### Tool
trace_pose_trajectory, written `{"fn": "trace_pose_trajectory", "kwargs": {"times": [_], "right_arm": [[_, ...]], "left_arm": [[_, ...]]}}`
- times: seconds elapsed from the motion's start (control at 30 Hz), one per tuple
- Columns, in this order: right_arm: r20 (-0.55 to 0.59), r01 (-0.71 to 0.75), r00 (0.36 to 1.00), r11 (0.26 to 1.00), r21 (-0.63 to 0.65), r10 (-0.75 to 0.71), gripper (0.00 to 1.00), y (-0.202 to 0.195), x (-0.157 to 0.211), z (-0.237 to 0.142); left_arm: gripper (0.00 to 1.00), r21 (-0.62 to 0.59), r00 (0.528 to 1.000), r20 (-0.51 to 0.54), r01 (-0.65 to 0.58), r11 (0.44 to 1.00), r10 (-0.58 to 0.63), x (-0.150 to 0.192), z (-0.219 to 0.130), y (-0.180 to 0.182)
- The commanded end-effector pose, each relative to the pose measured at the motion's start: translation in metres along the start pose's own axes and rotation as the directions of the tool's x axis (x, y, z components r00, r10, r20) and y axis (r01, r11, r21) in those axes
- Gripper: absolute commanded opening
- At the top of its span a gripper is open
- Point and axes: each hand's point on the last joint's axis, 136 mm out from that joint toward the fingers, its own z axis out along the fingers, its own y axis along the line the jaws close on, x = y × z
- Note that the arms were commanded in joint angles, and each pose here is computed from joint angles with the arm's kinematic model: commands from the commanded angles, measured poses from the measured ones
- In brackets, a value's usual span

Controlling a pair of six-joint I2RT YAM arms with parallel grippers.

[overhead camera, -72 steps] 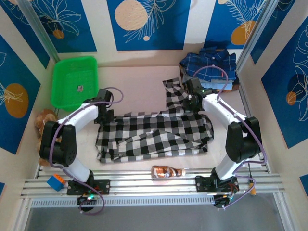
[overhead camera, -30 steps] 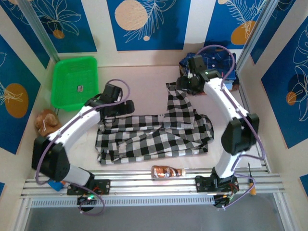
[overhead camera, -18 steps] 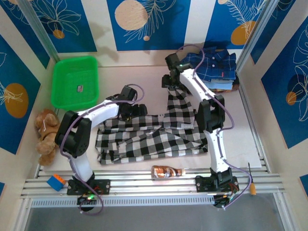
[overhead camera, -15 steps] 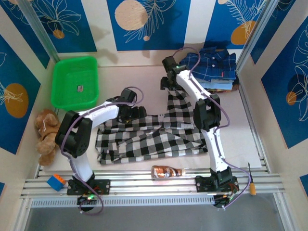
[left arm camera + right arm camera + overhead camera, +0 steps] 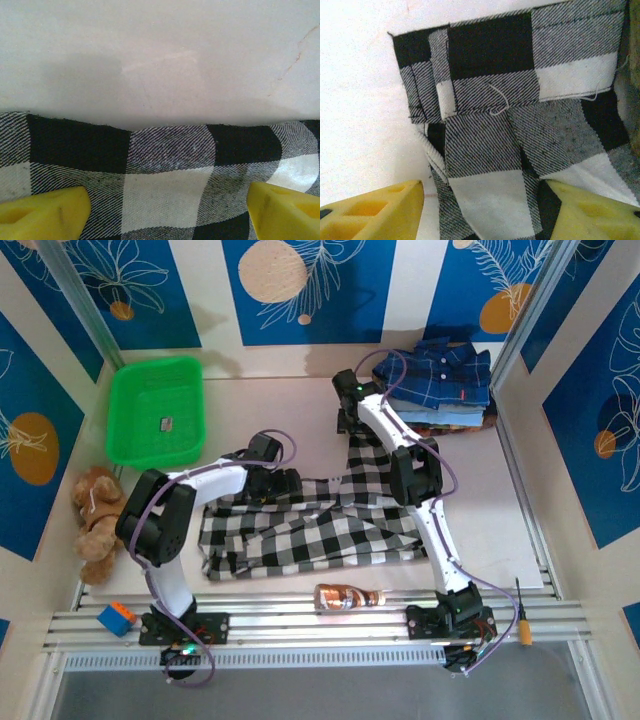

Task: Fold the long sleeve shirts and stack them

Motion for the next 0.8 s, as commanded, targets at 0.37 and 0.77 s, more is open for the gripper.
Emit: {"fn": "trace_pose_trajectory", "kwargs": {"times": [0.37, 0.77], "right_arm": [[-0.009, -0.167, 0.986, 0.983, -0.082, 0.167, 0.03, 0.004, -0.014, 0.012], [0.261, -0.110, 0.936, 0.899, -0.424, 0.238, 0.00, 0.033, -0.110, -0.131]], "left_arm": [[0.86, -0.135, 0.988, -0.098, 0.102, 0.985, -0.116, 0.020, 0.031, 0.059], [0.86, -0.167, 0.977, 0.020, 0.214, 0.962, -0.214, -0.048, 0.028, 0.094]]}}
